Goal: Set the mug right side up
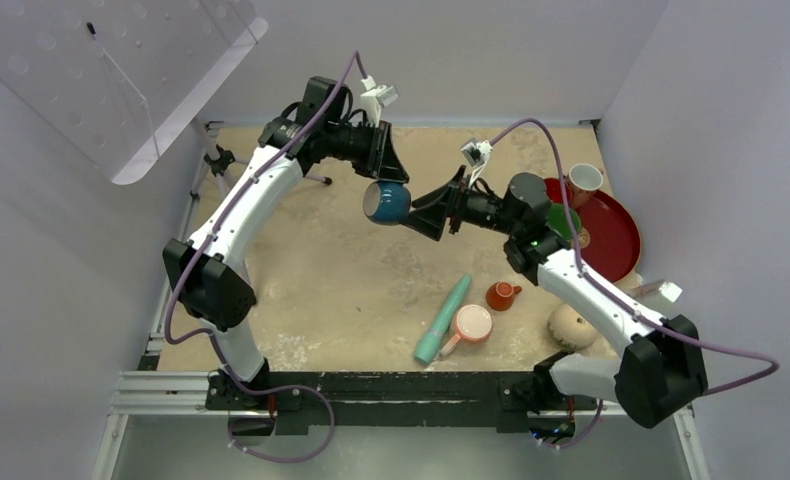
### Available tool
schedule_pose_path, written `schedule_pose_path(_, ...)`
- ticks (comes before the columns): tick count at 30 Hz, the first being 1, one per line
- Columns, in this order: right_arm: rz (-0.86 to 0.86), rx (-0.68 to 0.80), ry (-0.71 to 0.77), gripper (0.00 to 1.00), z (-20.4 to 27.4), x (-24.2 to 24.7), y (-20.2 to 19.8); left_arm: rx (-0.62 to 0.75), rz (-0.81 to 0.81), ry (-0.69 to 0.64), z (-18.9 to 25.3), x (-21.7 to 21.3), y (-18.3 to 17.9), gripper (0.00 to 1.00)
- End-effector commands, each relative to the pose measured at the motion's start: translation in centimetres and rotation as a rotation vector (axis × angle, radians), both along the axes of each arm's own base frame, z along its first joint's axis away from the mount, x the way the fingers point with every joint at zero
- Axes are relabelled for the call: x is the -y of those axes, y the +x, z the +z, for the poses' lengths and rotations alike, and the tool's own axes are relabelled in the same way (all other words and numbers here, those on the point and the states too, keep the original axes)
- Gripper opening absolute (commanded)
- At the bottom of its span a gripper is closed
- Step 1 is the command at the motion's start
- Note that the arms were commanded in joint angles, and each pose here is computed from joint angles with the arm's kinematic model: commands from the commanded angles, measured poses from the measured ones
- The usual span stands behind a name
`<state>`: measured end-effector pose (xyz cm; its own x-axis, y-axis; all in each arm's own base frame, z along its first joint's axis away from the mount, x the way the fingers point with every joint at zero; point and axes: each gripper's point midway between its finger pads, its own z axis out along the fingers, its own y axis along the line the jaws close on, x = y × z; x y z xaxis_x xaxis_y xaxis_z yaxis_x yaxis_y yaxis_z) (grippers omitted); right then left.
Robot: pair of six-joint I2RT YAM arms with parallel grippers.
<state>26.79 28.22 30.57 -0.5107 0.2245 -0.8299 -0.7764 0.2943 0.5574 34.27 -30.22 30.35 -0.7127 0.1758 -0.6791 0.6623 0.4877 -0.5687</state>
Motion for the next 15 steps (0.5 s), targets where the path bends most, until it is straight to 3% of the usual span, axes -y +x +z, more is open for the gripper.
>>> schedule_pose_path(1,0.076,0.009,0.112,0.91,2.4,-2.2,-1.0,0.018,-0.045,-0.167,5.7,1.6,-1.2,0.0)
schedule_pose_path(6,0.095,0.018,0.136,0.87,3.1,-3.2,-0.5,-0.004,-0.06,-0.184,5.7,1.8,-1.6,0.0)
schedule_pose_path(8,0.13,0.045,0.174,0.75,4.2,-3.3,-1.1,-0.019,-0.064,-0.182,5.2,1.9,-1.8,0.0)
schedule_pose_path(10,0.162,0.057,0.213,0.49,4.9,-3.4,-1.6,-0.034,-0.068,-0.183,4.6,2.0,-1.9,0.0)
schedule_pose_path(13,0.097,0.043,0.241,0.03,5.1,-3.0,-0.8,-0.031,-0.074,-0.181,4.3,1.9,-1.9,0.03)
schedule_pose_path(15,-0.012,0.02,0.237,0.0,4.7,-2.1,0.6,-0.01,-0.068,-0.173,4.4,1.5,-1.6,0.32)
